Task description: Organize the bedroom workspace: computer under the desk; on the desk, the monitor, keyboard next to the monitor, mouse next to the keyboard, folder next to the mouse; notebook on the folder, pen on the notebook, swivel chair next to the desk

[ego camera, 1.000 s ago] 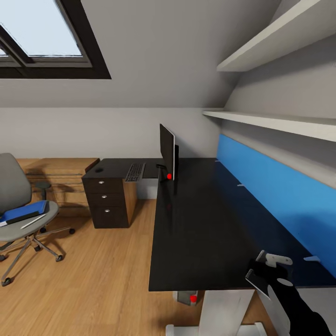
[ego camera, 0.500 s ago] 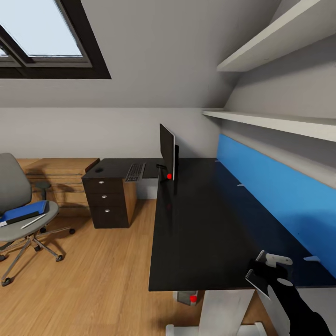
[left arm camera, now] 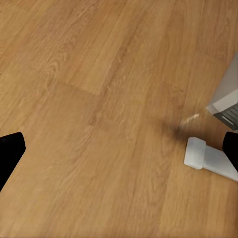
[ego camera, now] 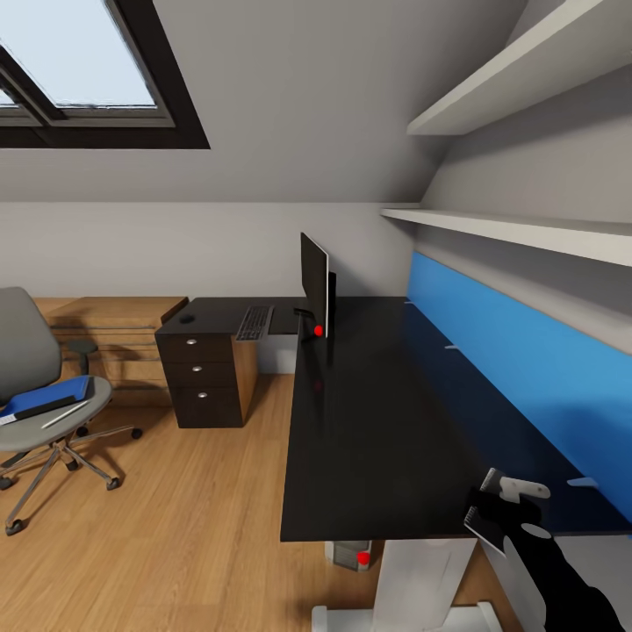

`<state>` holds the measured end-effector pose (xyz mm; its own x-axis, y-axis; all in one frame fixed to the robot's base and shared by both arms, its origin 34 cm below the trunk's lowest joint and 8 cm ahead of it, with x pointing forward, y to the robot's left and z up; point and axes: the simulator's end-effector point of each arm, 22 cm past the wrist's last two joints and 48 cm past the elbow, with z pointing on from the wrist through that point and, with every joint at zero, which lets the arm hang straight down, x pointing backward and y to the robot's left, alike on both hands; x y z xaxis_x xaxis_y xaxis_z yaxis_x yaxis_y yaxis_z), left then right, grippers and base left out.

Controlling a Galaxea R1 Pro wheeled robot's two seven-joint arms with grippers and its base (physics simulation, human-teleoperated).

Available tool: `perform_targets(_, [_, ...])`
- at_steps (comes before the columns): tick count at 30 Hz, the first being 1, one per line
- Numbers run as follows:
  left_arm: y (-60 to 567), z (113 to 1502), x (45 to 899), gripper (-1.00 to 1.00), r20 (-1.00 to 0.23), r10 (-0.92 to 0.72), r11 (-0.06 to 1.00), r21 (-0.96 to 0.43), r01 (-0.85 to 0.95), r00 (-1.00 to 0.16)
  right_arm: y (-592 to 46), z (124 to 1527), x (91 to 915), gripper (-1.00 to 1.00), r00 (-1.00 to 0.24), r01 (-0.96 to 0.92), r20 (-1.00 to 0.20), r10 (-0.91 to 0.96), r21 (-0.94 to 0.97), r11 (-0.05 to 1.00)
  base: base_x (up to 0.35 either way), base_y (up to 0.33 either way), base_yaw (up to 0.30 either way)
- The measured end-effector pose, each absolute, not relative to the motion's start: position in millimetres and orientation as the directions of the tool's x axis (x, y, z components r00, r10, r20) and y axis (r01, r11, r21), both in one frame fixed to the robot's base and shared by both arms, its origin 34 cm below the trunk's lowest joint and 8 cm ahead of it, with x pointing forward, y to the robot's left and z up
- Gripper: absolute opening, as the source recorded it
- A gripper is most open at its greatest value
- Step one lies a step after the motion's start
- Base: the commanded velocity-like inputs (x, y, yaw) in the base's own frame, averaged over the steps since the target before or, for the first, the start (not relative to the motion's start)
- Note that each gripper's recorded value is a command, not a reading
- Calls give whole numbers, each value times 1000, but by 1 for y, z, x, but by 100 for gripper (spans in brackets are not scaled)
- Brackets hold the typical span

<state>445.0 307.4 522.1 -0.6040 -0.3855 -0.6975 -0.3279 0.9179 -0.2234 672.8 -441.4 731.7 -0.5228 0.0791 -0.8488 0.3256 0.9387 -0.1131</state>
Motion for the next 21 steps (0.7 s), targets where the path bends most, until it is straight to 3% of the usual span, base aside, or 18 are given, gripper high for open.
perform_targets(21, [307,522,445,100,-698,-386,918,-224,-328,-603,-441,732,673,100,-522,326,-849,80,-112,939,-1,0,0])
